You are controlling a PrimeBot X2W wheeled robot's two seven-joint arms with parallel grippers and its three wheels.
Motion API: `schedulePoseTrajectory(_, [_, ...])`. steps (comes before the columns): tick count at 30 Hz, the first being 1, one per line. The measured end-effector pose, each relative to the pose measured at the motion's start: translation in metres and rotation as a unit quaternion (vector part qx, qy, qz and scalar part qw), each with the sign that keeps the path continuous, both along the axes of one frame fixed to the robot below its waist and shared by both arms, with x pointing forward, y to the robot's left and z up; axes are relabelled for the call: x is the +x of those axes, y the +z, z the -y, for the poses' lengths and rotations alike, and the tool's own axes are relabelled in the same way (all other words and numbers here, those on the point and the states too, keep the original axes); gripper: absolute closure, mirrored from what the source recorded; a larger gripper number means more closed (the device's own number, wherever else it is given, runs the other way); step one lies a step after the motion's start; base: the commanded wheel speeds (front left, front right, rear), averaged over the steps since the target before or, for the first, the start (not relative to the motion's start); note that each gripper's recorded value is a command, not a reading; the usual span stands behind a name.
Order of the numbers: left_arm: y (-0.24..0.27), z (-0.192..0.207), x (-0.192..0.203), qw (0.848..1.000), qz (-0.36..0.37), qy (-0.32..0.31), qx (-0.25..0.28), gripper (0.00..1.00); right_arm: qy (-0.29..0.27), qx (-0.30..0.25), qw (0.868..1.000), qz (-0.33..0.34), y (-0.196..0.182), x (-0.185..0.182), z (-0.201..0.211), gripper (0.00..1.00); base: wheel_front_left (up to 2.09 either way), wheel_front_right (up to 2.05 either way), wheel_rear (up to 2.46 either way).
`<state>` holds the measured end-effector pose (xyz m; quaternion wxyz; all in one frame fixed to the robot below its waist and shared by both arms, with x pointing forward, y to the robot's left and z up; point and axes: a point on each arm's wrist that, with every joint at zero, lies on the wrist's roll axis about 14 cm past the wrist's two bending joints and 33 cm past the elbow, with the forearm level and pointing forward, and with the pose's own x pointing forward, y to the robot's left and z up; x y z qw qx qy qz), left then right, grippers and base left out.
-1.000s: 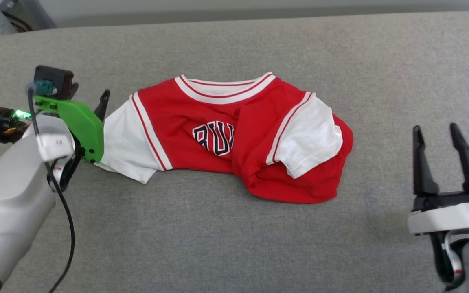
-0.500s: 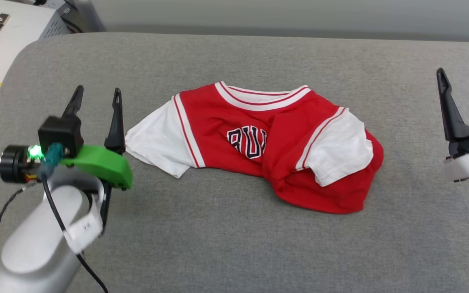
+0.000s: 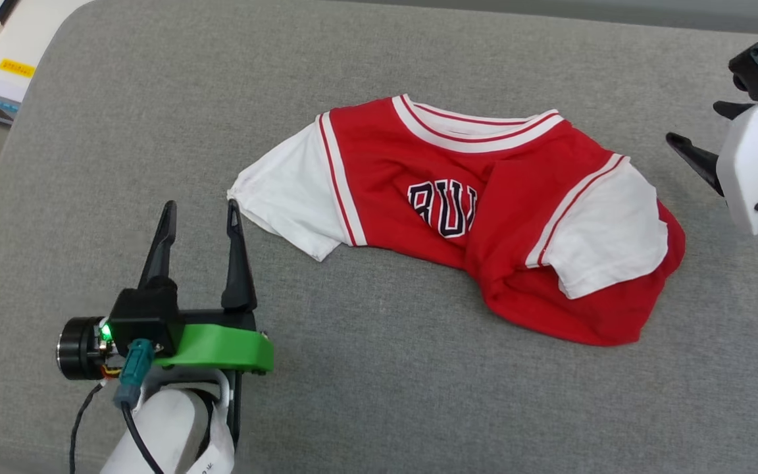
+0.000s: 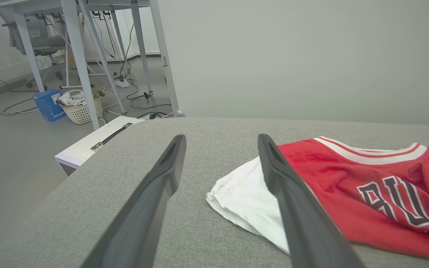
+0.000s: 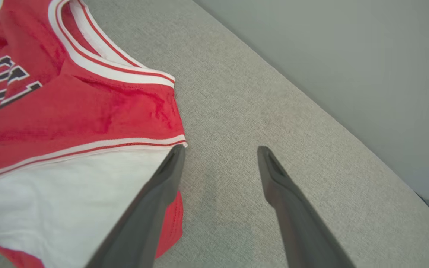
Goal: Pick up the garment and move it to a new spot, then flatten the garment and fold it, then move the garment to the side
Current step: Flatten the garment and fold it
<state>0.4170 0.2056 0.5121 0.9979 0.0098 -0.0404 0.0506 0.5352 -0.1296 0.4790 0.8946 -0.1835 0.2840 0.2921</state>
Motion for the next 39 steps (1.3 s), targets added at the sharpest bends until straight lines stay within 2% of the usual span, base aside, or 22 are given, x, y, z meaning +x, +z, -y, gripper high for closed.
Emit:
schedulePoseTrajectory(5, [-0.009, 0.002, 0.004, 1.0, -0.003, 0.006, -0.014, 0.0, 0.016, -0.04, 0.994, -0.101, -0.035, 0.003, -0.014, 0.0, 0.0, 0.0, 0.0])
schedulePoseTrajectory(12, [-0.025, -0.004, 0.01, 0.999, -0.019, 0.023, -0.018, 0.0, 0.032, -0.087, 0.979, -0.184, -0.103, -0.001, -0.024, 0.0, 0.0, 0.0, 0.0])
schedulePoseTrajectory(17, [-0.032, -0.018, 0.008, 0.999, -0.03, 0.039, -0.01, 0.0, 0.039, -0.09, 0.975, -0.199, -0.126, 0.001, -0.028, 0.0, 0.0, 0.0, 0.0])
schedulePoseTrajectory(18, [-0.034, -0.021, 0.008, 0.999, -0.032, 0.042, -0.007, 0.0, 0.042, -0.083, 0.975, -0.2, -0.128, 0.001, -0.031, 0.19, 0.0, 0.0, 0.0])
schedulePoseTrajectory(19, [-0.035, -0.024, 0.007, 0.998, -0.035, 0.045, -0.004, 0.0, 0.04, -0.073, 0.977, -0.199, -0.128, 0.002, -0.032, 0.98, 0.0, 0.0, 0.0])
schedulePoseTrajectory(24, [-0.034, -0.026, 0.008, 0.999, -0.032, 0.043, 0.0, 0.0, 0.046, -0.015, 0.986, -0.157, -0.114, 0.007, -0.046, 1.0, 0.0, 0.0, 0.0])
schedulePoseTrajectory(30, [-0.026, -0.025, 0.0, 0.999, -0.023, 0.038, 0.0, 0.0, 0.055, 0.05, 0.996, -0.057, -0.062, 0.013, -0.047, 1.0, 0.0, 0.0, 0.0])
schedulePoseTrajectory(35, [-0.02, -0.017, -0.009, 1.0, -0.017, 0.025, -0.001, 0.0, 0.043, 0.09, 0.995, 0.006, -0.009, 0.002, -0.019, 1.0, 0.0, 0.0, 0.0])
schedulePoseTrajectory(36, [-0.02, -0.009, -0.01, 1.0, -0.015, 0.012, -0.004, 0.0, 0.026, 0.098, 0.995, 0.015, 0.004, -0.016, 0.006, 1.0, 0.0, 0.0, 0.0])
schedulePoseTrajectory(39, [-0.018, -0.002, -0.01, 1.0, -0.012, 0.001, -0.008, 0.0, 0.002, 0.103, 0.994, 0.025, 0.016, -0.033, 0.034, 1.0, 0.0, 0.0, 0.0])
